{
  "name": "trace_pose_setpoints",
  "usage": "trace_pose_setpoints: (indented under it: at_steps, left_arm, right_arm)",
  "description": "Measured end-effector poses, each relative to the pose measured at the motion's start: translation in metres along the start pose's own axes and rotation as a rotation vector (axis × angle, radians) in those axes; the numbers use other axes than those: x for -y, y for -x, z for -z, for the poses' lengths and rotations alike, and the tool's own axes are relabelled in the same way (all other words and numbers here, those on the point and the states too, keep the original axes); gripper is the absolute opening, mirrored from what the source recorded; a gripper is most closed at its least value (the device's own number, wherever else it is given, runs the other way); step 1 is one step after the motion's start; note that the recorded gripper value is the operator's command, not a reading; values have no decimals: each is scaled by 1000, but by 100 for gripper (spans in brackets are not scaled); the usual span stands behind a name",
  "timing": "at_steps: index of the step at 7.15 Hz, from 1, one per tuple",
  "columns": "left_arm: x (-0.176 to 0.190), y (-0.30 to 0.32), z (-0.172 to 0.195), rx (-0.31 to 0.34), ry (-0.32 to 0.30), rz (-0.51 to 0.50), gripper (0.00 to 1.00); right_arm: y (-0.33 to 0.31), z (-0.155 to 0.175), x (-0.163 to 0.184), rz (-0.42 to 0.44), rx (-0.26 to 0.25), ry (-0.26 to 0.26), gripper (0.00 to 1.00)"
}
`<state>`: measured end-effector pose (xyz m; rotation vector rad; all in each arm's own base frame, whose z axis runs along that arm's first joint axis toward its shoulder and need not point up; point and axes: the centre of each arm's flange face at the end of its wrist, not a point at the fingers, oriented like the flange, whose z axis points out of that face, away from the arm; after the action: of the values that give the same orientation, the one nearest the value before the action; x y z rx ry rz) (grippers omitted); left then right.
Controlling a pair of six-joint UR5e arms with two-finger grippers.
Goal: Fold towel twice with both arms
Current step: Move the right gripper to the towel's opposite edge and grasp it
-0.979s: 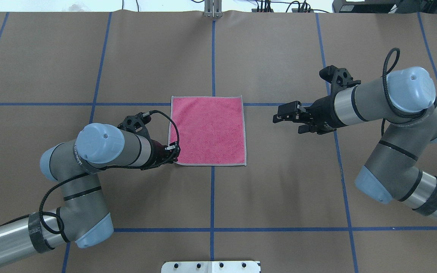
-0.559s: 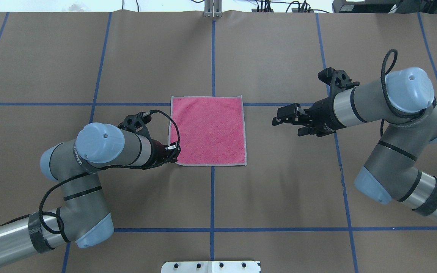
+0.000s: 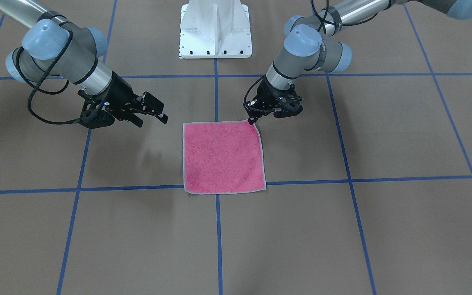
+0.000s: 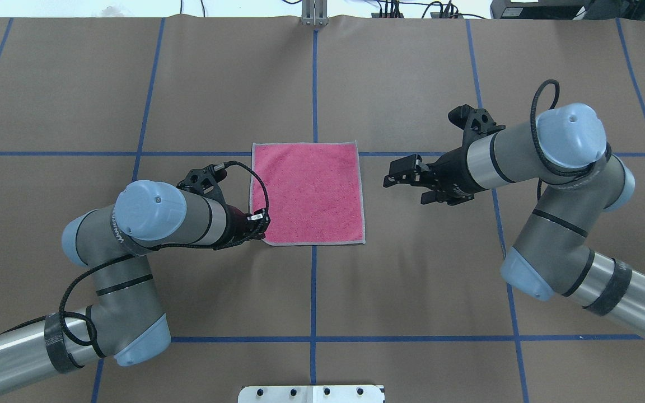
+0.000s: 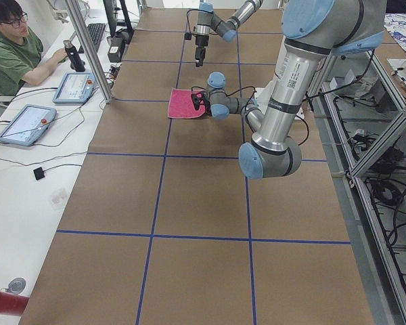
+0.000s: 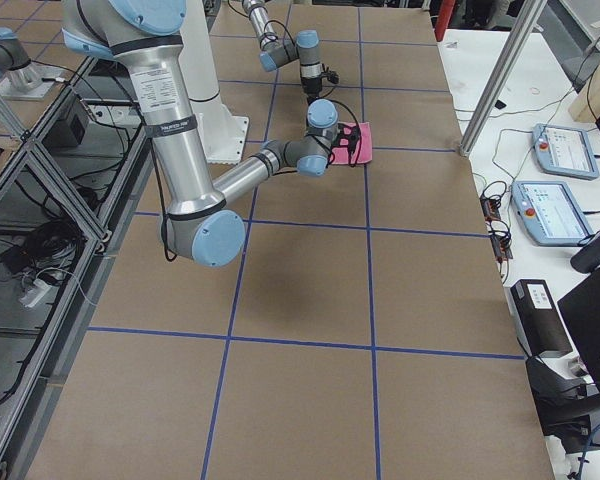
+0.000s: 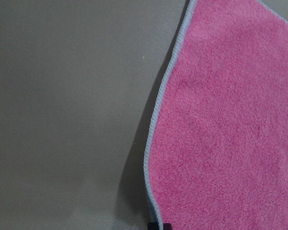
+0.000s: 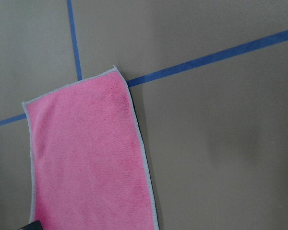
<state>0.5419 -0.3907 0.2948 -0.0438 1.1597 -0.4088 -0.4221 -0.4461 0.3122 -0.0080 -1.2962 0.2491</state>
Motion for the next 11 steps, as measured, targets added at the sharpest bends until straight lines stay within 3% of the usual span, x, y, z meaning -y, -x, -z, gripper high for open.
trace_pose_setpoints:
  at_steps: [8, 11]
  left_arm:
    - [0, 0, 0, -1, 0, 0, 0]
    - [0, 0, 0, -1, 0, 0, 0]
  right_arm:
    - [23, -85, -44, 13, -36, -32, 99]
    - [19, -99, -50, 11, -55, -23, 98]
